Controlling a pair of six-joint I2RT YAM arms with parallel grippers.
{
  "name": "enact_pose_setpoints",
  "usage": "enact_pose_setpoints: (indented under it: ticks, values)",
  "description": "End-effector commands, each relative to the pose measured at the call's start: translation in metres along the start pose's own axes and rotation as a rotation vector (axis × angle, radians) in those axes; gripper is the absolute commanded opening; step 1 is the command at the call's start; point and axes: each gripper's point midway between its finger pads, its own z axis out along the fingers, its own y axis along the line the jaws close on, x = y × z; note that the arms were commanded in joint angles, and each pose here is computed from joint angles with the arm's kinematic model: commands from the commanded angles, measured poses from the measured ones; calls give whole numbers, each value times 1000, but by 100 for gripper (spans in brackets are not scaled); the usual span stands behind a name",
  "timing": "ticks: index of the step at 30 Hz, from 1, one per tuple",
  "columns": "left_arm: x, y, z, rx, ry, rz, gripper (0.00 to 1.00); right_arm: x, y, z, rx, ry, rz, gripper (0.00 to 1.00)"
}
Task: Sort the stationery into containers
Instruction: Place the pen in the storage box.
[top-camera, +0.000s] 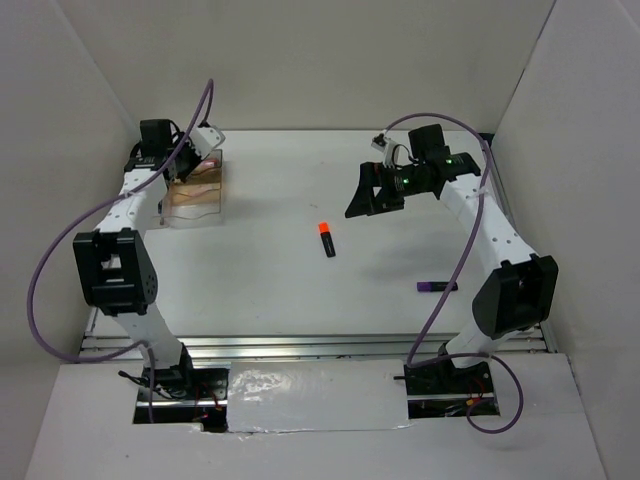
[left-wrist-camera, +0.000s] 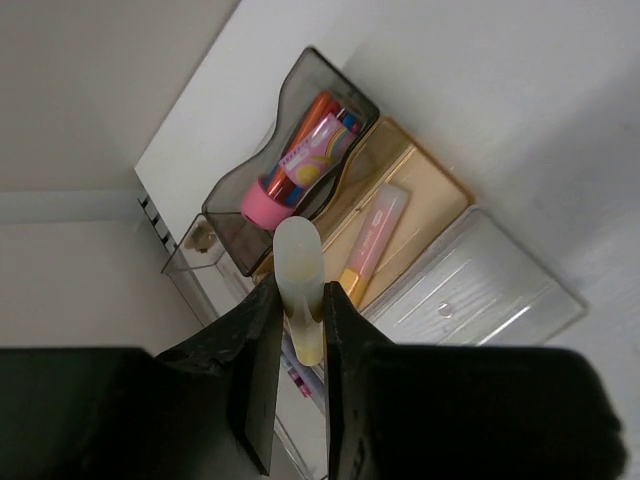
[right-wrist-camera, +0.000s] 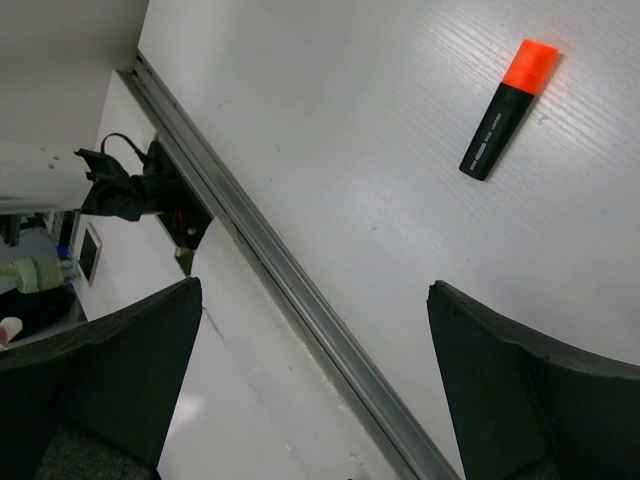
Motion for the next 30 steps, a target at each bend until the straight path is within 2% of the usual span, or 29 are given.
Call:
enact_pose_setpoints:
  ticks: [1, 5, 11, 14, 19, 22, 23, 27, 30]
  values:
    - [-10, 44, 9, -96, -38, 96, 5, -8, 9, -8, -17, -48, -50, 100]
    - [4, 57, 29, -97, -14, 96, 4, -6, 5, -7, -8, -46, -45, 100]
    - [22, 48, 53, -69, 16, 103, 5, -4, -1, -4, 6, -37, -36, 100]
    - [34, 41, 65, -48, 45, 91, 11, -3, -3, -2, 13, -30, -30, 100]
    - [52, 34, 74, -28, 78, 69, 12, -4, -7, -2, 29, -31, -29, 100]
    - [53, 36, 74, -44, 81, 50, 32, -2, -9, -2, 34, -26, -27, 100]
    - [56, 36, 73, -51, 85, 37, 47, -3, -7, -2, 33, -29, -29, 100]
    - [33, 44, 58, -80, 20, -21, 60, -4, -6, -4, 39, -30, -33, 100]
    - [-5, 59, 25, -107, -77, -86, 64, -5, -6, -6, 47, -36, -37, 100]
